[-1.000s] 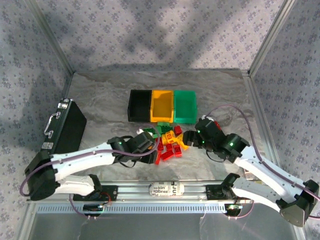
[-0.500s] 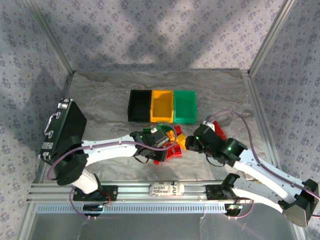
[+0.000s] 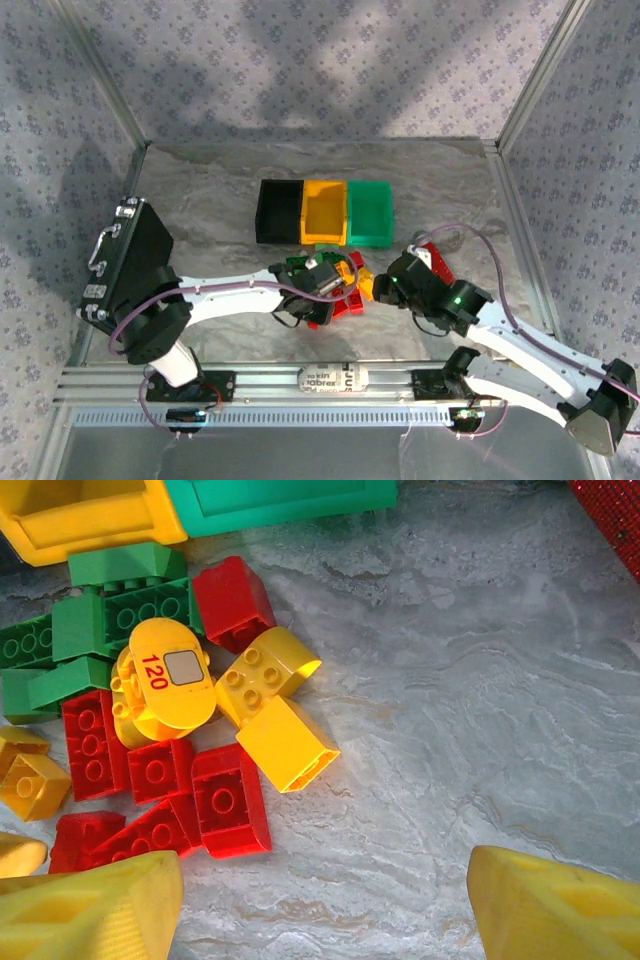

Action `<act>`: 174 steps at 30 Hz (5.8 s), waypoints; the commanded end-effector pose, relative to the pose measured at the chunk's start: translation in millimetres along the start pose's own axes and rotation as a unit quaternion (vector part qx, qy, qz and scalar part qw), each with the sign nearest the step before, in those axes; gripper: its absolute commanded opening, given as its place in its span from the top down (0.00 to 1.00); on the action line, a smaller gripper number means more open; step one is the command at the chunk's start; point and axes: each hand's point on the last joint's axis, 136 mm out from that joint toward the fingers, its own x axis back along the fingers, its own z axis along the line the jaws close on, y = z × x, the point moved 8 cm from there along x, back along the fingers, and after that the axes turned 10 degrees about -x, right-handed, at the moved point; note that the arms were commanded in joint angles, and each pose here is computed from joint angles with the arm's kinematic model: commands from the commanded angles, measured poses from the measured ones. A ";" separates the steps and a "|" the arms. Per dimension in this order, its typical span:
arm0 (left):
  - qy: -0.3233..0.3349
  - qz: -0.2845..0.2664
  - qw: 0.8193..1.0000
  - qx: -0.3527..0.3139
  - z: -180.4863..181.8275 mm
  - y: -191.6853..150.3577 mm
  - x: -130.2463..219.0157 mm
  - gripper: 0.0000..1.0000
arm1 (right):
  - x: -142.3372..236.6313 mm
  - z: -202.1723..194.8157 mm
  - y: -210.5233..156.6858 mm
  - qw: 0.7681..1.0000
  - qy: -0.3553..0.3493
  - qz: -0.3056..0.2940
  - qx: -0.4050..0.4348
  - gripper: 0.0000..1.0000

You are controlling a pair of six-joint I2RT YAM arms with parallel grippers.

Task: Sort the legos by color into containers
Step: Pick up the lego from the middle-left of the table, then place the lego in the container, then pick up the lego from the middle-left of the table, then place the lego in the container.

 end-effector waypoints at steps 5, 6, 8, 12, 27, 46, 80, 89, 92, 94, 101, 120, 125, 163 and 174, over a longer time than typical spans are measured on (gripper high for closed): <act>0.003 0.020 1.000 0.004 8.0 -19.7 -8.9 0.54 | -4.5 -5.2 0.0 1.000 -0.007 -0.016 -0.020 0.24; 0.002 0.020 1.000 0.004 7.6 -19.4 -9.9 0.54 | -4.6 -5.5 -0.2 1.000 -0.008 -0.016 -0.022 0.24; 0.001 0.022 1.000 0.002 6.8 -19.2 -12.9 0.55 | -4.8 -6.0 -1.1 1.000 -0.008 -0.015 -0.024 0.24; -0.001 0.018 1.000 0.000 4.4 -15.6 -13.8 0.63 | -5.2 -7.2 -1.7 0.999 -0.010 -0.016 -0.026 0.25; 0.010 -0.037 0.999 -0.013 12.9 -1.5 37.6 0.90 | -4.1 -12.1 -1.6 0.999 -0.016 -0.026 -0.028 0.27; 0.033 -0.130 0.989 0.066 134.3 121.5 88.9 0.91 | -17.5 -9.6 -9.0 1.000 -0.006 -0.004 -0.027 0.28; -0.030 -0.143 0.984 -0.105 58.9 54.2 92.2 0.29 | -9.2 -22.1 -9.8 1.000 -0.020 -0.001 -0.023 0.25; -0.107 -0.075 0.977 -0.171 -4.7 -7.6 56.0 0.35 | -6.5 -24.0 5.5 0.999 0.004 0.000 -0.041 0.24; -0.099 -0.054 0.976 -0.185 -14.1 -8.1 42.8 0.35 | -6.4 -23.7 7.5 0.999 0.008 -0.001 -0.044 0.25; -0.093 -0.040 0.976 -0.194 -19.2 -5.4 32.6 0.35 | -6.4 -23.8 7.1 0.999 0.009 0.001 -0.045 0.25; -0.047 -0.018 0.976 -0.213 -24.3 6.8 8.7 0.31 | -6.4 -28.0 2.4 0.999 0.011 0.004 -0.050 0.25; -0.025 0.024 0.972 -0.234 -39.5 23.0 -36.6 0.50 | -5.6 -34.8 -0.5 0.998 0.026 -0.001 -0.061 0.25; -0.015 0.022 0.973 -0.228 -37.3 19.7 -34.6 0.70 | 0.6 -34.7 4.0 0.999 0.012 -0.001 -0.052 0.25; 0.002 -0.213 0.976 0.054 164.3 108.2 124.5 0.79 | -17.1 -19.0 -11.4 0.998 0.034 0.027 -0.049 0.27; 0.021 -0.193 0.978 0.072 185.6 156.1 91.4 0.80 | -17.0 -20.6 -18.9 0.998 0.023 0.036 -0.040 0.27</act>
